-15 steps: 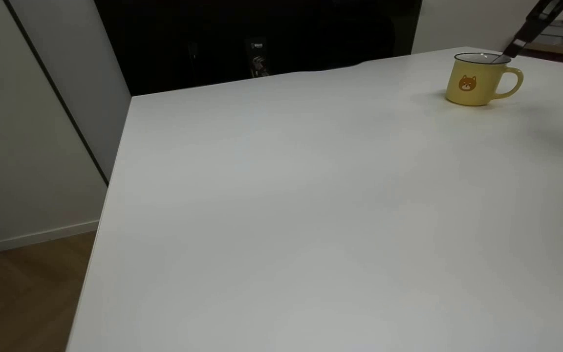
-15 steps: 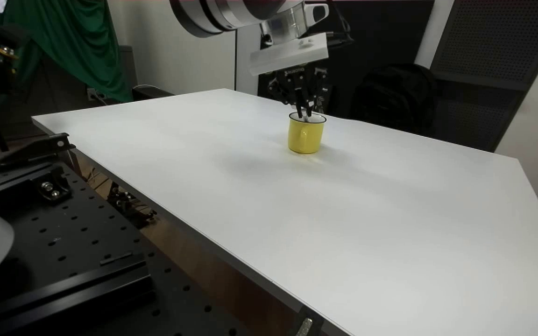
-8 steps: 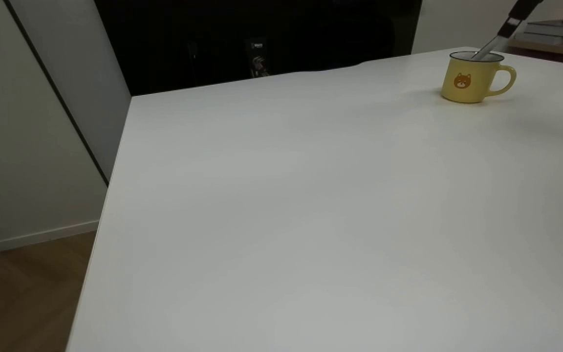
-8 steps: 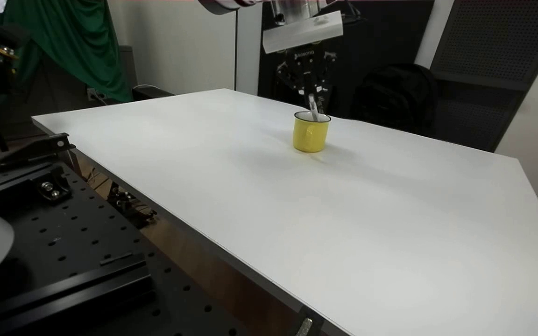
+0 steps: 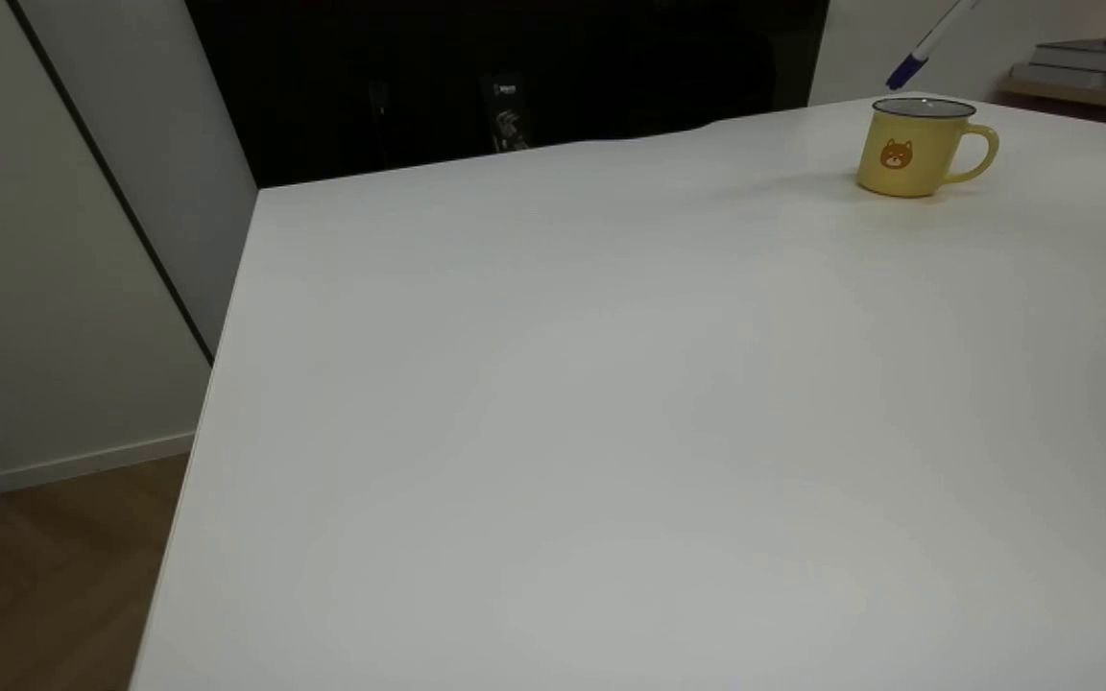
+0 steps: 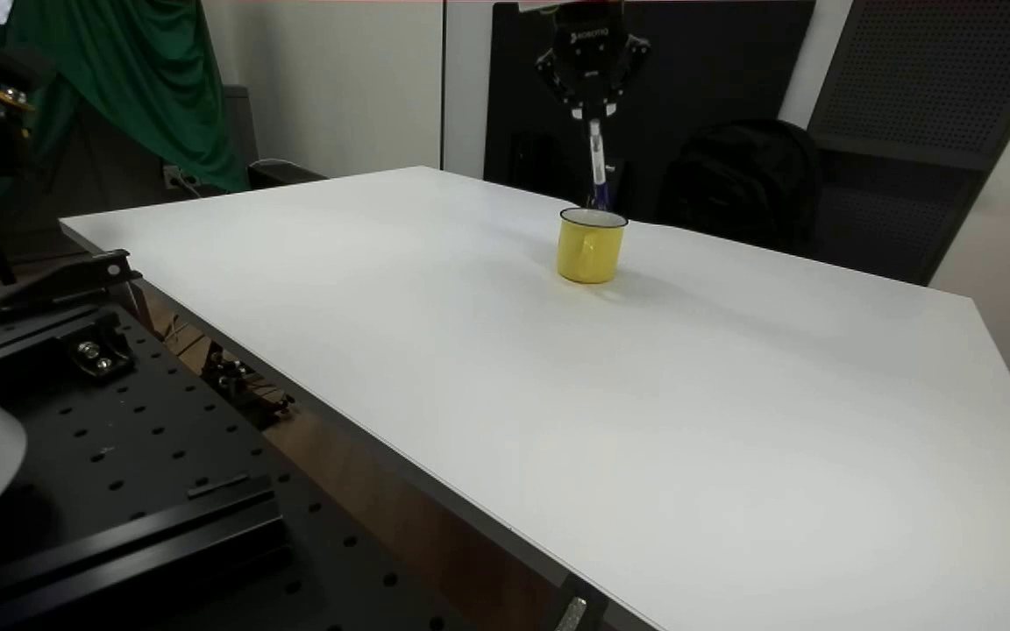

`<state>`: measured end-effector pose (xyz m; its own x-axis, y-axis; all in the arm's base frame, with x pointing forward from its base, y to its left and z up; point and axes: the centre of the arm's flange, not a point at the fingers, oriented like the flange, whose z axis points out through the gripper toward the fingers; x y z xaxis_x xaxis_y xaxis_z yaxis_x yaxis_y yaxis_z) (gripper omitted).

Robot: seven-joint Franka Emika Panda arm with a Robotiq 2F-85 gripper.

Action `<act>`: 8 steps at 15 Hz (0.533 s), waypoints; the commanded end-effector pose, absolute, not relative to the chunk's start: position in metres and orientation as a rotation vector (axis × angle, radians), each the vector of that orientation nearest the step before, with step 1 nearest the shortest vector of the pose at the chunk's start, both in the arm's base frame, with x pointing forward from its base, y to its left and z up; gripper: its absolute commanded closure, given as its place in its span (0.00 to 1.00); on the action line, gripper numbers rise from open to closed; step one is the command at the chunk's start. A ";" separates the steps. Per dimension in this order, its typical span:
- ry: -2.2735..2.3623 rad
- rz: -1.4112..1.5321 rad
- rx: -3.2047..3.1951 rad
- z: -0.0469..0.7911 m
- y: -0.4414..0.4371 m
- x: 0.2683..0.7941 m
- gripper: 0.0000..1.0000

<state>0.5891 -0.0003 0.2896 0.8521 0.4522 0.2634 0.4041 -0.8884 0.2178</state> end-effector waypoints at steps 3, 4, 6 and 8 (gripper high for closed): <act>0.667 0.475 3.086 0.347 -0.007 0.617 0.96; 0.697 0.478 3.124 0.348 -0.003 0.615 0.96; 0.753 0.477 3.201 0.348 0.005 0.611 0.96; 0.814 0.459 3.291 0.337 0.016 0.605 0.96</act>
